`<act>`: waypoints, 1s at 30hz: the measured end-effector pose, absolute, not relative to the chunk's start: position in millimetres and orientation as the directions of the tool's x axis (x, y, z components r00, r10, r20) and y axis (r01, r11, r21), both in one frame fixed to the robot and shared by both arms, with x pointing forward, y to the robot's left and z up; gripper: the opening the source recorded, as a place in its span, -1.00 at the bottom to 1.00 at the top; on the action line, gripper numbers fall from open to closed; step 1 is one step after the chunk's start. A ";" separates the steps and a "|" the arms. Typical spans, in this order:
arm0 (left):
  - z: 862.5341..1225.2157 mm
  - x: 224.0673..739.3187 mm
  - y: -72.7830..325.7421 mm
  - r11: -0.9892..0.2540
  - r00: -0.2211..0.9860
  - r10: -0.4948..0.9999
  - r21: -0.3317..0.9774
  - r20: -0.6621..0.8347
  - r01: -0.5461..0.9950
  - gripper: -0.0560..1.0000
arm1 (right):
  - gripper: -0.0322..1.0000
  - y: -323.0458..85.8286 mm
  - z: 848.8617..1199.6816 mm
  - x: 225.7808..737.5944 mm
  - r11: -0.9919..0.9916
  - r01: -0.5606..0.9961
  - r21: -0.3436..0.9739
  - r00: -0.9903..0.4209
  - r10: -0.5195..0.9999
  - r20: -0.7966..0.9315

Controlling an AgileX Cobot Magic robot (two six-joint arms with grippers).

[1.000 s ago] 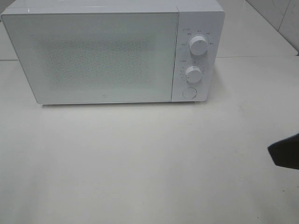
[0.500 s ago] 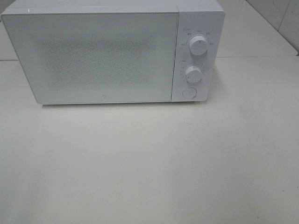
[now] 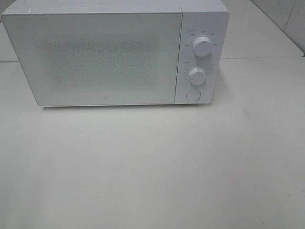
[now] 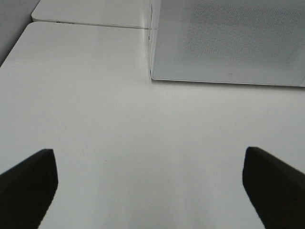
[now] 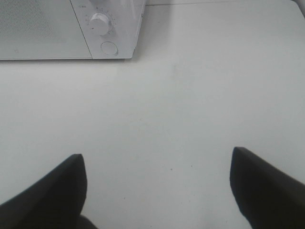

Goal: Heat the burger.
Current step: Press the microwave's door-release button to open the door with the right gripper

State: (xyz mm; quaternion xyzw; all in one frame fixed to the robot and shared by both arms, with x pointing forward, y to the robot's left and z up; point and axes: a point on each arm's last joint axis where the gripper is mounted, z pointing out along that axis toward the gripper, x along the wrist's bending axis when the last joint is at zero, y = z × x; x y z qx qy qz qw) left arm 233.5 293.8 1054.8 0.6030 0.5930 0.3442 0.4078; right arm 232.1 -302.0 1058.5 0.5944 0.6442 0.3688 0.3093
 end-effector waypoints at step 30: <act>1054.8 233.5 293.8 0.036 0.060 0.996 0.900 -0.069 0.434 0.95 | 0.54 -302.0 1053.1 230.2 0.012 0.476 0.880 -0.106 0.993 0.044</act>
